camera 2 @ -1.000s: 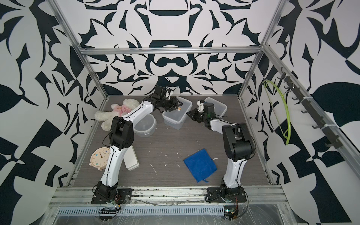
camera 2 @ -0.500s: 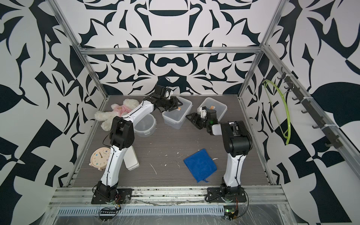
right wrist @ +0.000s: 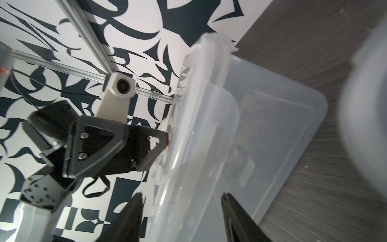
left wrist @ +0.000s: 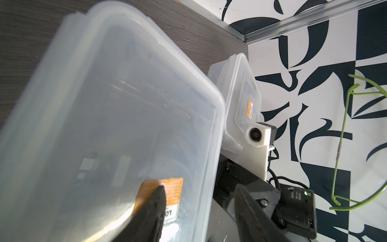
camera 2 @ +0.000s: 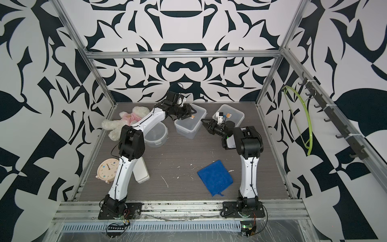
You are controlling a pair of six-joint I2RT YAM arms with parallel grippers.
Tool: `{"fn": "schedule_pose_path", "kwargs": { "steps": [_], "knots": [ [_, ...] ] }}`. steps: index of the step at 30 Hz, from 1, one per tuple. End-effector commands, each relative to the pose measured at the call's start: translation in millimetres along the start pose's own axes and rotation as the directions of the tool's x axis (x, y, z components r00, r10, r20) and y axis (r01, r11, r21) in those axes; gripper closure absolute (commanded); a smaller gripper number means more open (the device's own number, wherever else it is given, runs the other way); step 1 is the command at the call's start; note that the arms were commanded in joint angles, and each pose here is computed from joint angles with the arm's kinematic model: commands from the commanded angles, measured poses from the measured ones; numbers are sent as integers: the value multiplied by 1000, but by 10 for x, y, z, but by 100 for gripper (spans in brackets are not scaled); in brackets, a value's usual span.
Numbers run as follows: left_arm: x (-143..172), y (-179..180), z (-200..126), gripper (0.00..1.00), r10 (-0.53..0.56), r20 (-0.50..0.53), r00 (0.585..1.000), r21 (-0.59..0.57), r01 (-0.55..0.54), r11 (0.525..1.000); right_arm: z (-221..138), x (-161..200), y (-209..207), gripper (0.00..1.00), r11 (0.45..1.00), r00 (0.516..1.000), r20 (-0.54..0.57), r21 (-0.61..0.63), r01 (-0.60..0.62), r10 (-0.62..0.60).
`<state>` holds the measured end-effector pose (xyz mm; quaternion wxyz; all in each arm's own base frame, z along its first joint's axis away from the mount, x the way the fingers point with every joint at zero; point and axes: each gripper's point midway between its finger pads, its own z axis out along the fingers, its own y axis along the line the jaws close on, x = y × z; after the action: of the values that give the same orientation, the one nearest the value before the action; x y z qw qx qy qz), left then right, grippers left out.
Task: Wipe the insides of the lunch boxes
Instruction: Open the fastener of the lunch box.
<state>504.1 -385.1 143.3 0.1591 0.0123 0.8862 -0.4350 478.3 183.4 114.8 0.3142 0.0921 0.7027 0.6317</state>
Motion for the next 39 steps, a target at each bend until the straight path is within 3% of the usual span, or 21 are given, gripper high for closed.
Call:
{"fn": "schedule_pose_path", "kwargs": {
  "steps": [1,6,23,29,39],
  "knots": [
    [982,1387,501,43,-261,-215,941,-367,170,915,28,-106,344,27,993,997,15,-91,78,-77],
    [986,1406,504,43,-265,-213,941,-368,174,913,96,-111,243,26,995,999,12,-86,41,-40],
    [1036,1482,584,43,-277,-225,934,-367,182,912,233,-359,337,37,990,995,70,-114,80,-72],
    [1023,1482,601,43,-276,-225,935,-366,181,913,292,-454,365,47,988,994,83,-130,80,-70],
    [1011,1519,673,43,-285,-227,931,-369,188,910,371,-511,330,74,987,994,84,-141,76,-64]
  ]
}}
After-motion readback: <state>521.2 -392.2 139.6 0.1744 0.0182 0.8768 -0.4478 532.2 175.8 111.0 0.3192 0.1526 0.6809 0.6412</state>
